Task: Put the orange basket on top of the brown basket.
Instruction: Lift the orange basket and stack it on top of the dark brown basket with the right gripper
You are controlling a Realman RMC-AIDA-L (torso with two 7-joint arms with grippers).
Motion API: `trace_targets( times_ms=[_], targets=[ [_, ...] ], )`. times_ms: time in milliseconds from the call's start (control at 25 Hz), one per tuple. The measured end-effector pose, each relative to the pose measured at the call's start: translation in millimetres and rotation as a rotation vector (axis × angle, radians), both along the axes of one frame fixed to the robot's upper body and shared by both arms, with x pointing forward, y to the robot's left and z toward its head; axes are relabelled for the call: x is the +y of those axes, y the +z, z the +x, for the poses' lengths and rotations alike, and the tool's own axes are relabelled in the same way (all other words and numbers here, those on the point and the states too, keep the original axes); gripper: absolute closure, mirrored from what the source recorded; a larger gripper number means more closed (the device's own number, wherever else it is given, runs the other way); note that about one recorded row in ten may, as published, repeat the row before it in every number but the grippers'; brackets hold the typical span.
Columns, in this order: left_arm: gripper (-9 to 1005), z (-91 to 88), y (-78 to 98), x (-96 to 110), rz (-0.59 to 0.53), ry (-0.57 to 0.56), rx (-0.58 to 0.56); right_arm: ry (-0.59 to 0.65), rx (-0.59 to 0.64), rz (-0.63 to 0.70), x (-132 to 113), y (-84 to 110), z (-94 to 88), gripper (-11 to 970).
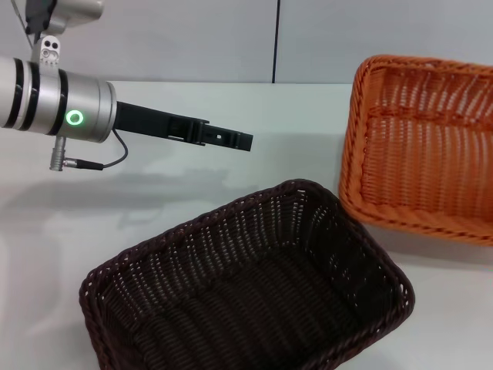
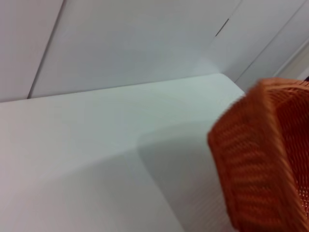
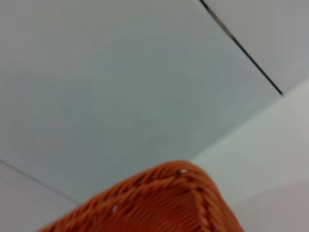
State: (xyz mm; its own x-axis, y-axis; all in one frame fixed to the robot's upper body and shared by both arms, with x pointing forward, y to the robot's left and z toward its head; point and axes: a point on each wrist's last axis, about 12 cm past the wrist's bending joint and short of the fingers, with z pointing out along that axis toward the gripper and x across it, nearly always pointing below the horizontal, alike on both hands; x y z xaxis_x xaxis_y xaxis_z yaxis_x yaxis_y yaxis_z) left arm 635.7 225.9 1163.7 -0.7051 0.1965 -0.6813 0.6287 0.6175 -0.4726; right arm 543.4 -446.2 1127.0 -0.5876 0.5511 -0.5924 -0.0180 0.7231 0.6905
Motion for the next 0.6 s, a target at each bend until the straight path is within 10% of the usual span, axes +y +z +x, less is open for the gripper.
trace_targets(
  times_ms=[600],
  targets=[
    [135,0.0,0.8,8.3,-0.071,0.049,-0.066,-0.099,-0.213,0.018,2.9,0.8,1.0,716]
  ],
)
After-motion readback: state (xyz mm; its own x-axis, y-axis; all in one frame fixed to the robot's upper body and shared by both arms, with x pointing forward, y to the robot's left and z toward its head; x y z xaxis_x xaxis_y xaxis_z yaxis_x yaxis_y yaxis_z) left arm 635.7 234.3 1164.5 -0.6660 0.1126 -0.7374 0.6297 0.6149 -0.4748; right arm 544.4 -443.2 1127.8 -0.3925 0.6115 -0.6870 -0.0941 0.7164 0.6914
